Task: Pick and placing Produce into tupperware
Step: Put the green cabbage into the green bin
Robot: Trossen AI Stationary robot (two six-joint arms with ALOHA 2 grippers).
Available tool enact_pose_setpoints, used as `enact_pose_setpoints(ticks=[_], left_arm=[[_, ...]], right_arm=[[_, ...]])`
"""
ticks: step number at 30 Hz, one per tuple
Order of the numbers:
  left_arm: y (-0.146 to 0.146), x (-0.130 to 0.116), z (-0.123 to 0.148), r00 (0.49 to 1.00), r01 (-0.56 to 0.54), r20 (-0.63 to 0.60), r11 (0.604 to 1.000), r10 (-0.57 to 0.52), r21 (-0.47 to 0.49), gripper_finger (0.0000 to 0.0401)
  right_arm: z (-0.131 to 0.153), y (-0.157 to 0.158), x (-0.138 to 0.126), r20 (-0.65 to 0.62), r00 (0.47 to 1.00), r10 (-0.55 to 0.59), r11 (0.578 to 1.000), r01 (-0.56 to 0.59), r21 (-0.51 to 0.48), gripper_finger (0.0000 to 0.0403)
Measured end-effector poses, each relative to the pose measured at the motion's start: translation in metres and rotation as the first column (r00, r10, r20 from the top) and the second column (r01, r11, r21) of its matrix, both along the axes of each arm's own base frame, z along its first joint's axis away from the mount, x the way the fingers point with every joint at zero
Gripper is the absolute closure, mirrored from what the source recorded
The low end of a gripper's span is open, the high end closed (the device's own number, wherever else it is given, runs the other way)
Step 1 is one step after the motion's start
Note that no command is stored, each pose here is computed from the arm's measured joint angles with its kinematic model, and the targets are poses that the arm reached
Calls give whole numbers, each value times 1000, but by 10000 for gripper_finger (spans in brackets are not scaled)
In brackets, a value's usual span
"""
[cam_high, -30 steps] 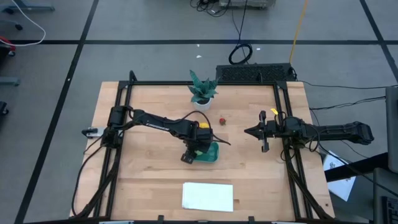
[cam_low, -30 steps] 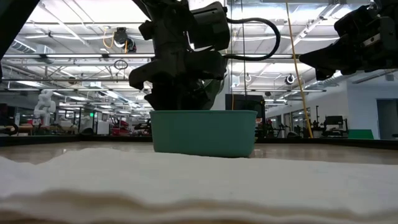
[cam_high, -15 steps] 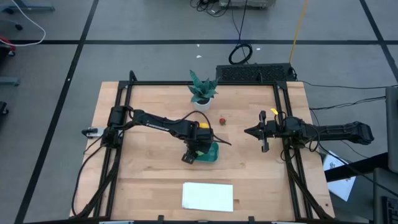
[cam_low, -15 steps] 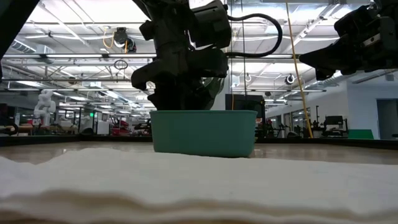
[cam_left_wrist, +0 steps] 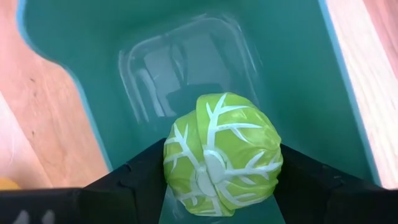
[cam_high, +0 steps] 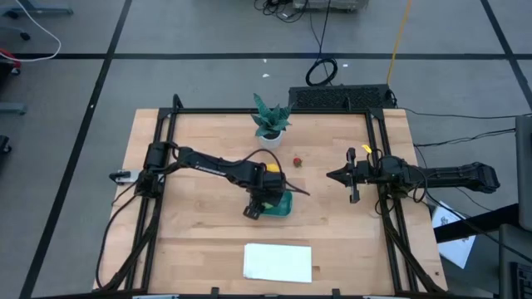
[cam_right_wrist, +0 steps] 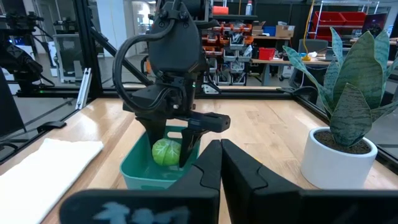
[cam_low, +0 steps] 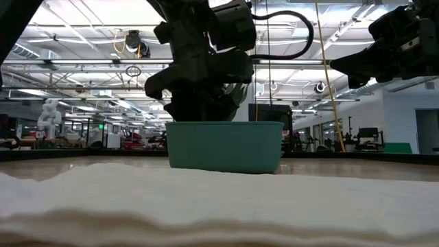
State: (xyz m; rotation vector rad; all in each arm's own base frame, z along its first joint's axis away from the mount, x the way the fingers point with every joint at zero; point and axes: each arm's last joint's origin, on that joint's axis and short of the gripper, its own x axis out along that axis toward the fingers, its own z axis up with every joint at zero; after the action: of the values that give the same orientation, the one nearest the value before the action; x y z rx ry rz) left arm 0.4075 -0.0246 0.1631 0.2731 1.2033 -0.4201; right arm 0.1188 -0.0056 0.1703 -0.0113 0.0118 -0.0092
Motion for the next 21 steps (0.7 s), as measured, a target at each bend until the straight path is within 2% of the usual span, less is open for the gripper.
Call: enact_pose_setpoints(ticks=[21], left_arm=[[1, 2, -13, 999, -31, -37, 999, 30, -27, 158]], right_arm=[[0, 0, 0, 5, 1000, 0, 1000, 0, 0, 403]])
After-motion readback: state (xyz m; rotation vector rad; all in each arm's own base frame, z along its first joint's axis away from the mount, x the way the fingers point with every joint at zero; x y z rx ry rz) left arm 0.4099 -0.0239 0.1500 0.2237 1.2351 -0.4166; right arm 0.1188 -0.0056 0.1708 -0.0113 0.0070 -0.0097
